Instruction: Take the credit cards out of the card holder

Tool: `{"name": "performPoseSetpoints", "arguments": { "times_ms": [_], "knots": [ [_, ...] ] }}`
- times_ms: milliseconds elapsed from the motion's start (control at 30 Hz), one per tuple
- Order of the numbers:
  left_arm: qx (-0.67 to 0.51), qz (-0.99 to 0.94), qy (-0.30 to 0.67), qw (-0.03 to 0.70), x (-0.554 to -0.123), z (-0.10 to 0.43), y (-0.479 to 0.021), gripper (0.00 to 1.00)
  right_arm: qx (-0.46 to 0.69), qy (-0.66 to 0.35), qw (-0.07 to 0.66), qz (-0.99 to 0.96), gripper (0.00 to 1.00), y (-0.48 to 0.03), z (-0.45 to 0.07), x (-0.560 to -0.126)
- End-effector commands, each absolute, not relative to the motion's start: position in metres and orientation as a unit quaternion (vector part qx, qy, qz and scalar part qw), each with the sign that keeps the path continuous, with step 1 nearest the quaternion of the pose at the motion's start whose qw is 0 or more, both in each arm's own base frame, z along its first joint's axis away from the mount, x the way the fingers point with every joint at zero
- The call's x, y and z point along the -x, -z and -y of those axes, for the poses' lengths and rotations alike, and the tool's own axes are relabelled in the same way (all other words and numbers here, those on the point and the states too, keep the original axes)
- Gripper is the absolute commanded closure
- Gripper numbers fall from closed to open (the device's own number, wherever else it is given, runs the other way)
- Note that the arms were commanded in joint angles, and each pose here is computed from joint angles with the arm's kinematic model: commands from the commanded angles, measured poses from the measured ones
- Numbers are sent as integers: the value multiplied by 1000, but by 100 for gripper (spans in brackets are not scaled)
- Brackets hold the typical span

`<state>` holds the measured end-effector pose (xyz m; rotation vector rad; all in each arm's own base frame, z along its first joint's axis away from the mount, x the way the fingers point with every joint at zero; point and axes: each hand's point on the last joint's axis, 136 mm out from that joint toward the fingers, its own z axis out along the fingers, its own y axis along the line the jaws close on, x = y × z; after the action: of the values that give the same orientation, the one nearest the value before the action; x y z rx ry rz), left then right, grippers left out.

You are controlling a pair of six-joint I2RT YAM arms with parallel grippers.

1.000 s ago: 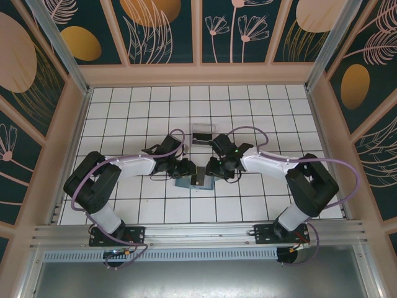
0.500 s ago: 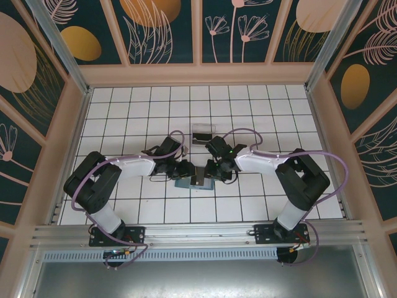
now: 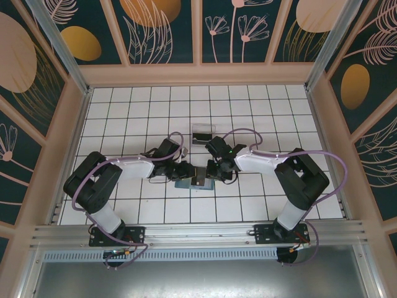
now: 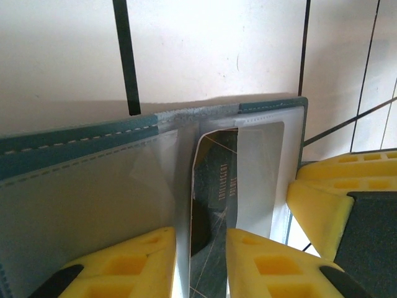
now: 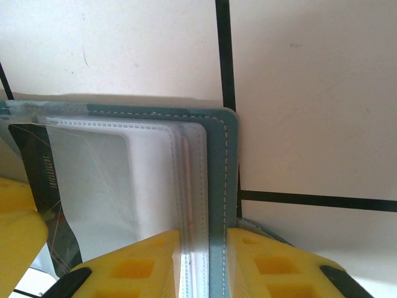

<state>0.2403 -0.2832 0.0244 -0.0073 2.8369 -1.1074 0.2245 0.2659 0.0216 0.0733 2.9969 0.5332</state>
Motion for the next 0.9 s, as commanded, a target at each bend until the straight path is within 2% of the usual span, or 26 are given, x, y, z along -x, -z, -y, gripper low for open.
{"name": "performPoseSetpoints", "arguments": {
  "times_ms": [0, 600, 867],
  "knots": [
    [0, -921, 388, 42, -238, 288, -28, 71, -29, -139, 31, -989, 76, -2, -256, -217],
    [4, -922, 386, 23, -233, 288, -9, 75, -30, -138, 31, -989, 77, -2, -255, -216],
    [4, -921, 388, 22, -232, 287, -7, 80, -32, -138, 30, -990, 77, -2, -254, -216]
  ]
}}
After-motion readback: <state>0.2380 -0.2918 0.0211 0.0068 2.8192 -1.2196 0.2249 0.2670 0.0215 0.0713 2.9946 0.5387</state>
